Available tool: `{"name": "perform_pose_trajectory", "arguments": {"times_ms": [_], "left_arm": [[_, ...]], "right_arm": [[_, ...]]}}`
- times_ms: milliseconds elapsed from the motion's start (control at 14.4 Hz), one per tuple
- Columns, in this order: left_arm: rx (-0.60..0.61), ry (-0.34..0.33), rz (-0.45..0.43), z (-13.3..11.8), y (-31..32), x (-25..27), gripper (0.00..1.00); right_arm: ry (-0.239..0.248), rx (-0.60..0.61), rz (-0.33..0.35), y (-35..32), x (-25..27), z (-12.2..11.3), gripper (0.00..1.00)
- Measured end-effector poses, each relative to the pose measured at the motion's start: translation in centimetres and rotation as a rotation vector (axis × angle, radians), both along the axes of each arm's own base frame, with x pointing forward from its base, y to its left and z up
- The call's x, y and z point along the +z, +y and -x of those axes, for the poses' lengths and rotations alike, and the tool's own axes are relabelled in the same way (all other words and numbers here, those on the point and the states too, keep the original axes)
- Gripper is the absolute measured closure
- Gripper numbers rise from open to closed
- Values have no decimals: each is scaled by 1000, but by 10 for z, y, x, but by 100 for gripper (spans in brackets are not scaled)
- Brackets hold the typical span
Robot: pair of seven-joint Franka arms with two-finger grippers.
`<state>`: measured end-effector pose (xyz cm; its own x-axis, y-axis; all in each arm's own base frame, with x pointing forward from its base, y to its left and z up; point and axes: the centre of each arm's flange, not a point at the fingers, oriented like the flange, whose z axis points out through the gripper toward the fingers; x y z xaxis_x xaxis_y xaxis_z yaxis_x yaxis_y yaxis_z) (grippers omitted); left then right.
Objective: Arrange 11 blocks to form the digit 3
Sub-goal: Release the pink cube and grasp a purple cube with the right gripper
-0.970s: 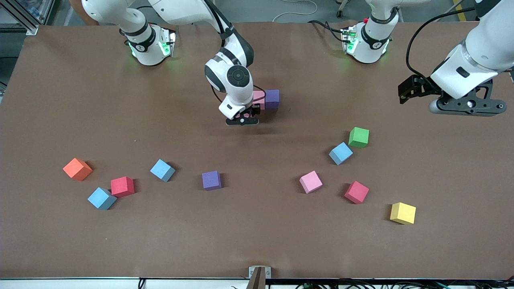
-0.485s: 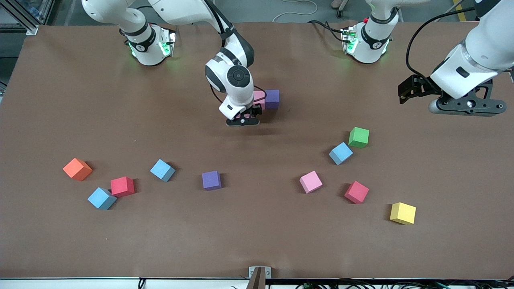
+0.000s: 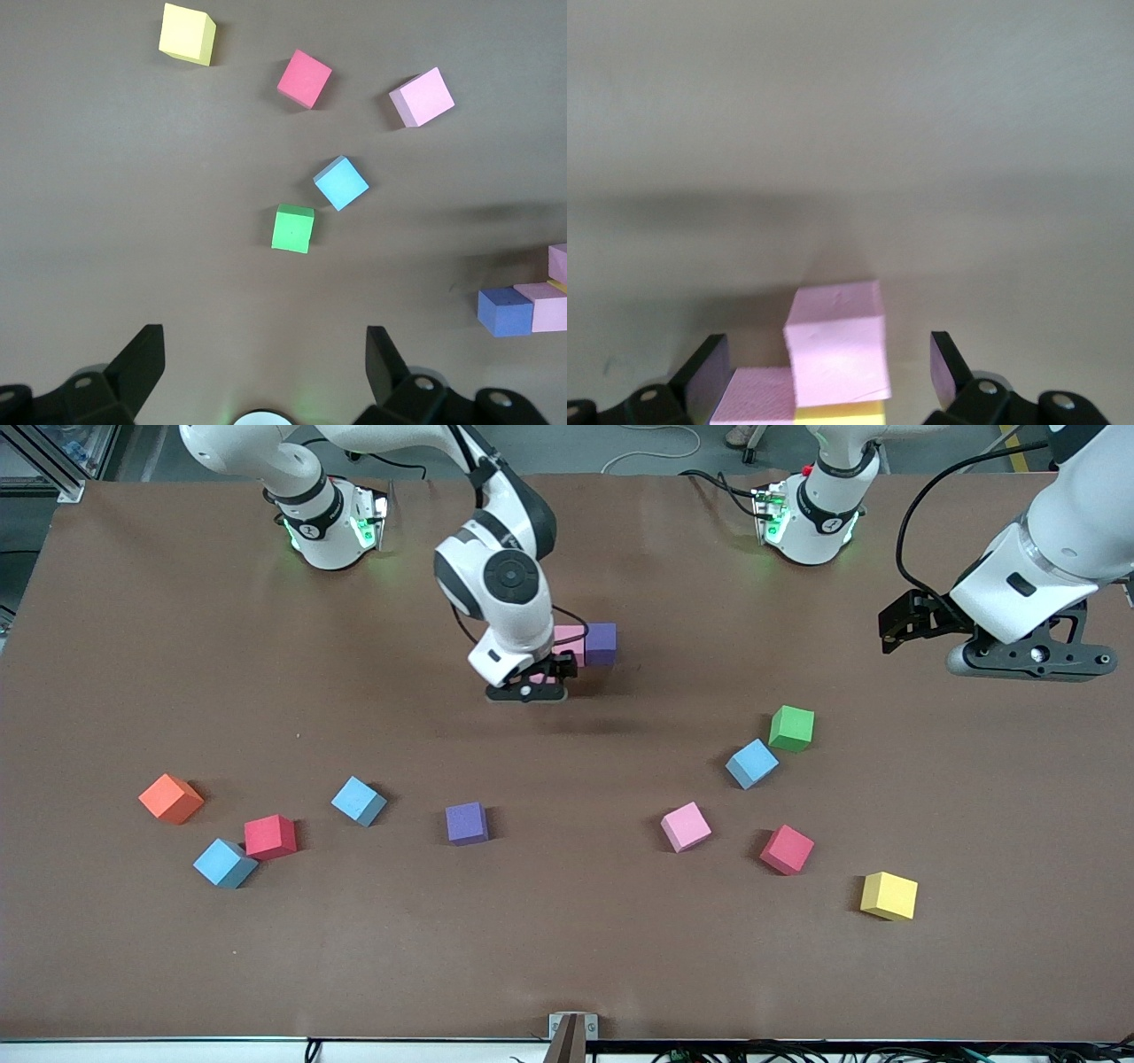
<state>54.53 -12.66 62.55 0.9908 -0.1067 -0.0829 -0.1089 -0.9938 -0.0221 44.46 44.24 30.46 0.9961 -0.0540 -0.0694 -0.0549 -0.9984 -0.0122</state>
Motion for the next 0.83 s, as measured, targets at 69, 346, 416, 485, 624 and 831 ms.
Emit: {"name": "perform_pose_trajectory", "arguments": {"times_ms": [69,346,416,485,624,831], "left_arm": [[1,0,0,0,0,0,0],[5,0,0,-1,3,0,0],[6,0,0,-1,3,0,0],[7,0,0,-1,4,0,0],[10,0,0,-1,5,0,0],[11,-4,-9,-2,7,0,0]], "right_arm": [[-9,-36,2,-18,7,-16,0],[-50,-165,22,-94,15,-78,0],[-70,-166,10,-105,23,-92,0],[-89,-150,-1,-111,31,-106,0],[-112,-104,-5,-112,41,-131,0],[-128,-34,22,-100,14,-166,0]]}}
